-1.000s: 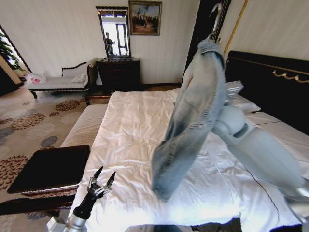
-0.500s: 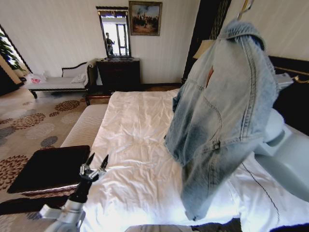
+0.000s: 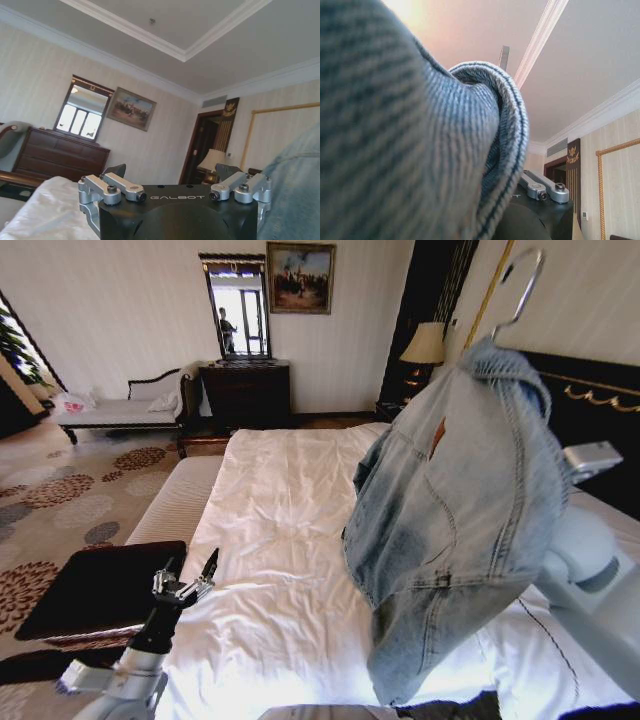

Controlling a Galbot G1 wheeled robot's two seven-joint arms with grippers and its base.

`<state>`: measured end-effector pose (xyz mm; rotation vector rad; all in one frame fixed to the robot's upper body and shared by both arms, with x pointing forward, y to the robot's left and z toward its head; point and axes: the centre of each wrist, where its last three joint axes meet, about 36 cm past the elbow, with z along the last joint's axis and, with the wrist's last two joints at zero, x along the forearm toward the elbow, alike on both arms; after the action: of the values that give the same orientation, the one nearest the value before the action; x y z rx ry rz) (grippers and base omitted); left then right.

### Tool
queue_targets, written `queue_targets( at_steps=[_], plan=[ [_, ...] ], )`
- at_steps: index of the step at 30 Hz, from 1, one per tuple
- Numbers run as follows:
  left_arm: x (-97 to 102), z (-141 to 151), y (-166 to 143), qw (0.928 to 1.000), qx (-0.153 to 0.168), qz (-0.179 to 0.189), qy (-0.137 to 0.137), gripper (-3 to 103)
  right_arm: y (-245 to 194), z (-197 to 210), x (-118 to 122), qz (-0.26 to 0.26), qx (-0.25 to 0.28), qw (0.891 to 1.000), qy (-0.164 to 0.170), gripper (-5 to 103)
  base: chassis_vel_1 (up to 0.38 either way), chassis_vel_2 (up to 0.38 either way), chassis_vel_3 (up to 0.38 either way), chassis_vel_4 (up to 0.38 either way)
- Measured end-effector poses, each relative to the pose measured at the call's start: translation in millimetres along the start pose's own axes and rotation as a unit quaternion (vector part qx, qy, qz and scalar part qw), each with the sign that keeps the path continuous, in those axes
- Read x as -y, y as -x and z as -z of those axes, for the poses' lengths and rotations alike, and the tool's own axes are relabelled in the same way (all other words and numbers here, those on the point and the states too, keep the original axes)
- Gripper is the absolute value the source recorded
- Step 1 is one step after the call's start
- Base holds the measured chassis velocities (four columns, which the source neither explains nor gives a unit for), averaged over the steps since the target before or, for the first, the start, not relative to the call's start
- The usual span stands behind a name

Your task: Pick up the clothes from the bed and hang them on the clothes hanger.

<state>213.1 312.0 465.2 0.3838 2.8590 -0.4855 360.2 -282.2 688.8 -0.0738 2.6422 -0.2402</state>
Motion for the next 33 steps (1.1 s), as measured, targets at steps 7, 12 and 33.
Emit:
queue_targets(
  at_steps=[7, 12, 33],
  plan=[
    [0.8, 6.8, 8.2, 0.9998, -0.013, 0.003, 0.013, 100, -9.6, -0.2, -0.6, -0.003, -0.002, 1.000, -0.001, 19, 0.000, 0.000, 0.000, 0.000],
    [-3.9, 13.8, 16.3, 0.9993, -0.024, -0.009, 0.027, 100, -16.2, -1.0, -1.4, -0.007, -0.002, 1.000, -0.001, 19, 0.060, -0.072, -0.082, 0.109],
    [-4.5, 21.9, 25.2, 0.9973, -0.024, -0.013, 0.068, 100, -23.3, 17.6, 4.6, -0.016, 0.025, 1.000, 0.001, 19, 0.288, -0.286, -0.323, 0.308]
  ],
)
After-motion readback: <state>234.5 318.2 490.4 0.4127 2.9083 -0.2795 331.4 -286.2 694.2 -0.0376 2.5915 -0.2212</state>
